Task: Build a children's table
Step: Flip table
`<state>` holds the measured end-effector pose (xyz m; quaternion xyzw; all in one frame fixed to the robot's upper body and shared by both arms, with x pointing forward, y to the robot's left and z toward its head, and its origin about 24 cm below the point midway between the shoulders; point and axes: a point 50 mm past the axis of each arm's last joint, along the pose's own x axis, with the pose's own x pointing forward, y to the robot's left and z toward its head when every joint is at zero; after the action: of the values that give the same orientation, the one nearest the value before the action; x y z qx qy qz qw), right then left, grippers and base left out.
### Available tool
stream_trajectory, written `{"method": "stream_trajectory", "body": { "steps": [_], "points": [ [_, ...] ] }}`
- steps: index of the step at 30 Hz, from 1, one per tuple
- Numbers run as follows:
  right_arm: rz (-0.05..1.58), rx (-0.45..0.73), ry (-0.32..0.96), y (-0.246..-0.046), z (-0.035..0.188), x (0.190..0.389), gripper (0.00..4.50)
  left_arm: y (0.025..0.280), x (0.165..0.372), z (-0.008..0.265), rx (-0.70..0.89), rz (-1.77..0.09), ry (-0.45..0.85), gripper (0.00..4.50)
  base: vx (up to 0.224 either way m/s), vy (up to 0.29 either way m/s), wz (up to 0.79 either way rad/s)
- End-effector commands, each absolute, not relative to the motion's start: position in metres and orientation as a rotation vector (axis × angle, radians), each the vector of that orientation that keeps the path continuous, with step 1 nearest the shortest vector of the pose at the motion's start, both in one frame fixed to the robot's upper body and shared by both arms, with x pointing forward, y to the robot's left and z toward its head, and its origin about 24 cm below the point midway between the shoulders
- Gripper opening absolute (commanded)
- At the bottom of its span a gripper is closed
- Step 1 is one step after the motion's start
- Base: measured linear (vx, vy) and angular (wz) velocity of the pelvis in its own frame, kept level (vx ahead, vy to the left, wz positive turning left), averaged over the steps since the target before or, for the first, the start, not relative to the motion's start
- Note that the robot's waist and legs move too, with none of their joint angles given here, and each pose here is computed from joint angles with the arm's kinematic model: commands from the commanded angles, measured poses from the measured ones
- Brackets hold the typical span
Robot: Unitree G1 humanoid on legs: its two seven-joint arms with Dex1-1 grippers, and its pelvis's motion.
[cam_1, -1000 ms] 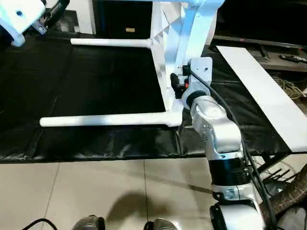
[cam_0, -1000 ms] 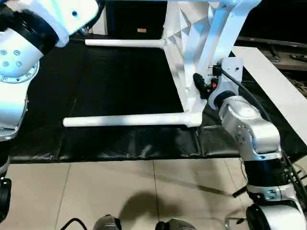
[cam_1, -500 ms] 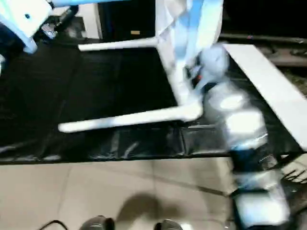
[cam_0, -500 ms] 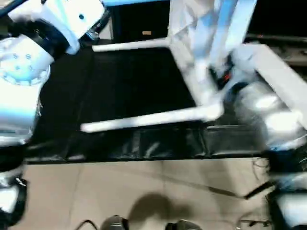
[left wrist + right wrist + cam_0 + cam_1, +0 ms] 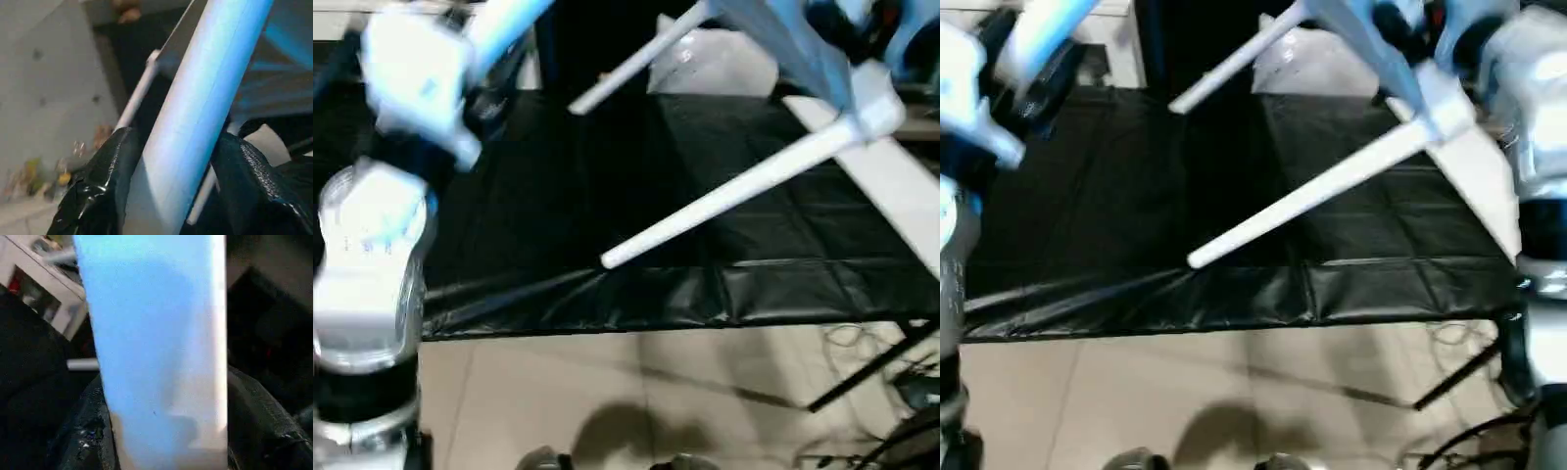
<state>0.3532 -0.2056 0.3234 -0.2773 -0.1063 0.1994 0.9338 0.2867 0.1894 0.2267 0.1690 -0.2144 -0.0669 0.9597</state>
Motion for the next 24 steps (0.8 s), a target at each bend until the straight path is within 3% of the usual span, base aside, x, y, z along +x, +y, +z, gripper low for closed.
{"method": "stream_trajectory", "body": {
  "steps": [1, 11, 13, 18, 19, 24],
  "points": [
    [0.463, -0.598, -0.220, -0.204, 0.321, 0.354, 3.31, 0.206, 0.303, 0.159, 0.273, -0.078, -0.106, 2.25, -0.038, 0.054, 0.04],
    [0.588, -0.675, -0.312, -0.211, 0.313, 0.338, 4.08, 0.202, 0.302, 0.151, 0.280, -0.104, -0.082, 1.60, -0.041, 0.025, -0.03],
    [0.598, -0.602, -0.373, -0.213, 0.317, 0.333, 4.34, 0.201, 0.302, 0.151, 0.294, -0.118, -0.084, 1.57, -0.088, 0.054, 0.09],
    [0.543, -0.355, -0.583, -0.222, 0.330, 0.322, 4.49, 0.206, 0.299, 0.149, 0.315, -0.114, -0.071, 1.55, -0.030, 0.044, -0.02],
    [0.501, -0.253, -0.625, -0.228, 0.328, 0.319, 4.50, 0.208, 0.298, 0.148, 0.320, -0.114, -0.061, 1.55, -0.027, 0.054, -0.13],
    [0.406, -0.103, -0.603, -0.240, 0.309, 0.316, 4.50, 0.213, 0.296, 0.146, 0.334, -0.111, -0.040, 1.55, 0.000, 0.000, 0.00]
  ]
}}
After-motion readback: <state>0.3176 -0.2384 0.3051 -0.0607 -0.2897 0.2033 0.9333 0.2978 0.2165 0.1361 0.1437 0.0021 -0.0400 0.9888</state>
